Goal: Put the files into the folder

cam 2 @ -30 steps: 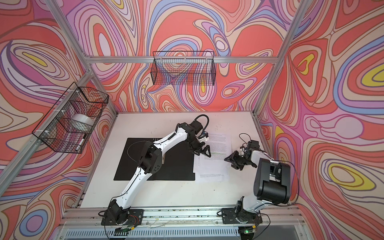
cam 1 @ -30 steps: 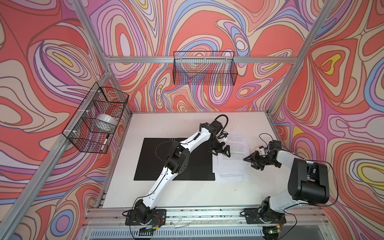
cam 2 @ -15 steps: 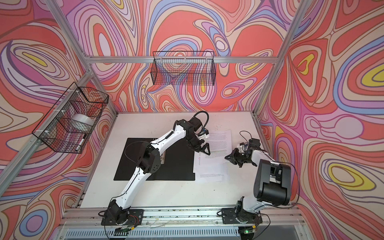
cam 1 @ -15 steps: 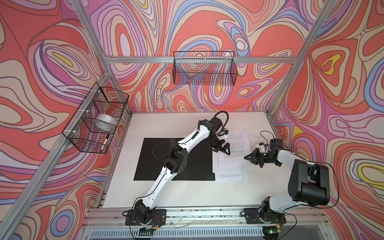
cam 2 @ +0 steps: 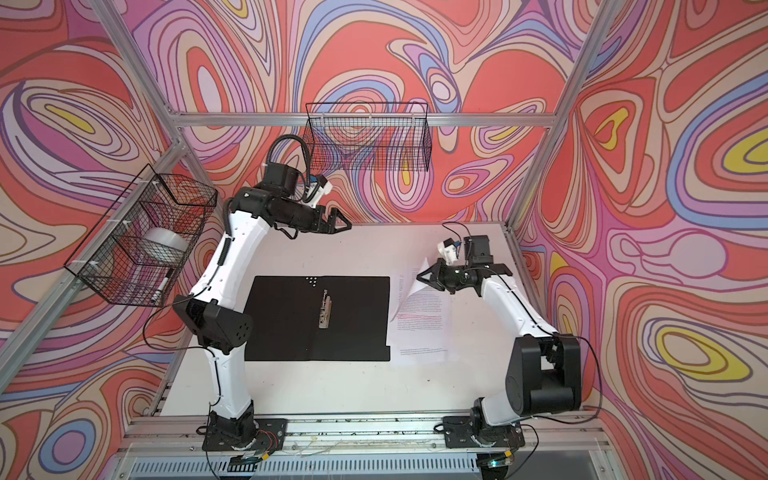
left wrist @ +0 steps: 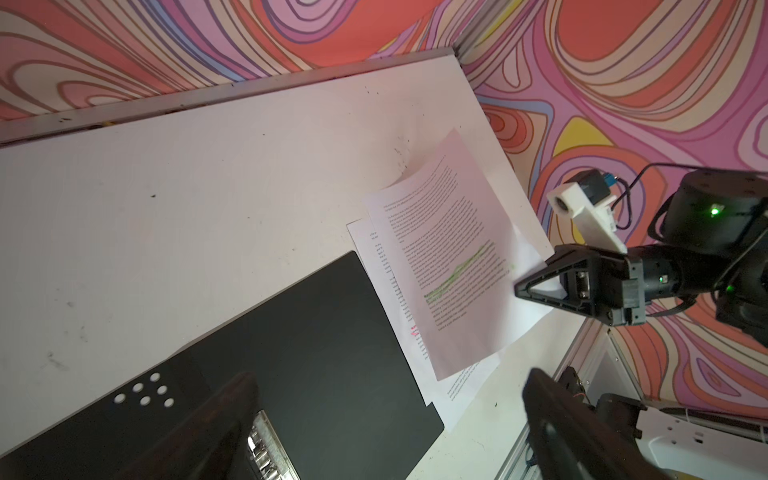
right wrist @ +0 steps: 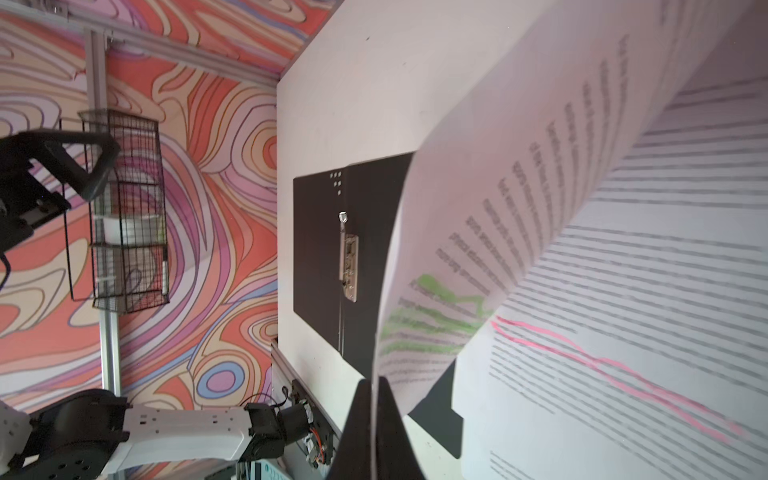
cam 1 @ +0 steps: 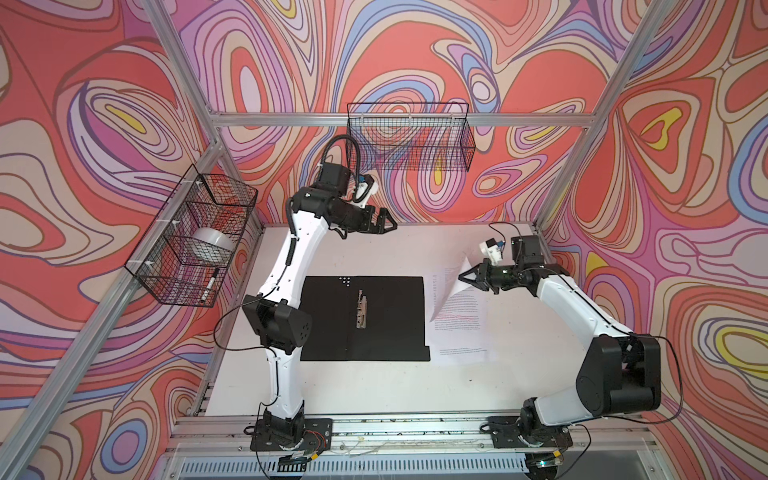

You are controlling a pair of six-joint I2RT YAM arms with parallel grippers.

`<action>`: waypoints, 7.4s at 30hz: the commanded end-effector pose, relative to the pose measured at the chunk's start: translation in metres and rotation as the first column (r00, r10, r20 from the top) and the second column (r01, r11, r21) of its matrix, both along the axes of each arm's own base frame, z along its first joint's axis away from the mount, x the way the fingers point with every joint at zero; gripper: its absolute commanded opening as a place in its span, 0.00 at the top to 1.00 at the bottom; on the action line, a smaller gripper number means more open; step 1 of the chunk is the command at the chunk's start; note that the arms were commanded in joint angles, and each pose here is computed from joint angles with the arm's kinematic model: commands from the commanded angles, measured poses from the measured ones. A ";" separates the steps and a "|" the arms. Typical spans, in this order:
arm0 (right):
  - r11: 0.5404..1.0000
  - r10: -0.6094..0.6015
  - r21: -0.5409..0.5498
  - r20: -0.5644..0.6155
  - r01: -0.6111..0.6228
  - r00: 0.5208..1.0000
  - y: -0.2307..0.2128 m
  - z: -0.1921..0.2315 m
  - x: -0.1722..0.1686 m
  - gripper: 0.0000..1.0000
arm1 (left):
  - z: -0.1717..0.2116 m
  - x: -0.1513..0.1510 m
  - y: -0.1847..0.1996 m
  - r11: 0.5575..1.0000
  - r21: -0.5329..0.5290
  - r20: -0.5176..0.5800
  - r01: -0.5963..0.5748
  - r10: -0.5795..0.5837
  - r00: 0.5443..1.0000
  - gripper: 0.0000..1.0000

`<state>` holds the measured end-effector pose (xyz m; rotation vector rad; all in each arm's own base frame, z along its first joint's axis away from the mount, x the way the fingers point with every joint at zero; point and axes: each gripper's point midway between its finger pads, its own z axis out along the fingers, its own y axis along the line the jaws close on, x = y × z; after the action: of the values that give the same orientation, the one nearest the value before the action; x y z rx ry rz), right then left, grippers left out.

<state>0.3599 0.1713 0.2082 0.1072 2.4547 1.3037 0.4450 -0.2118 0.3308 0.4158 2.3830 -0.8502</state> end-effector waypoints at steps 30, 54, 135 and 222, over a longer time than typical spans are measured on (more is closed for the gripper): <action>0.997 -0.069 0.029 -0.093 0.072 0.993 0.078 -0.040 -0.060 1.00 | -0.013 0.010 0.054 0.989 -0.079 -0.120 -0.121 0.111 0.987 0.00; 0.972 -0.230 -0.067 -0.122 0.224 0.965 0.057 -0.076 -0.074 1.00 | -0.032 0.013 0.049 0.989 -0.099 -0.184 -0.113 0.093 0.979 0.00; 0.862 -0.176 -0.506 -0.334 -0.018 0.926 0.068 -0.127 -0.150 0.46 | -0.037 0.004 0.038 0.991 -0.120 -0.199 -0.066 0.041 0.979 0.00; 0.872 -0.442 -0.395 -0.385 0.289 0.810 -0.165 -0.213 -0.044 0.45 | -0.275 -0.141 -0.236 0.844 0.175 -0.519 0.507 -0.358 0.776 0.00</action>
<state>0.3447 0.0083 0.0300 0.8162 2.6595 0.8279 0.3118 -0.4526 0.0741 1.0319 2.8690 -0.8806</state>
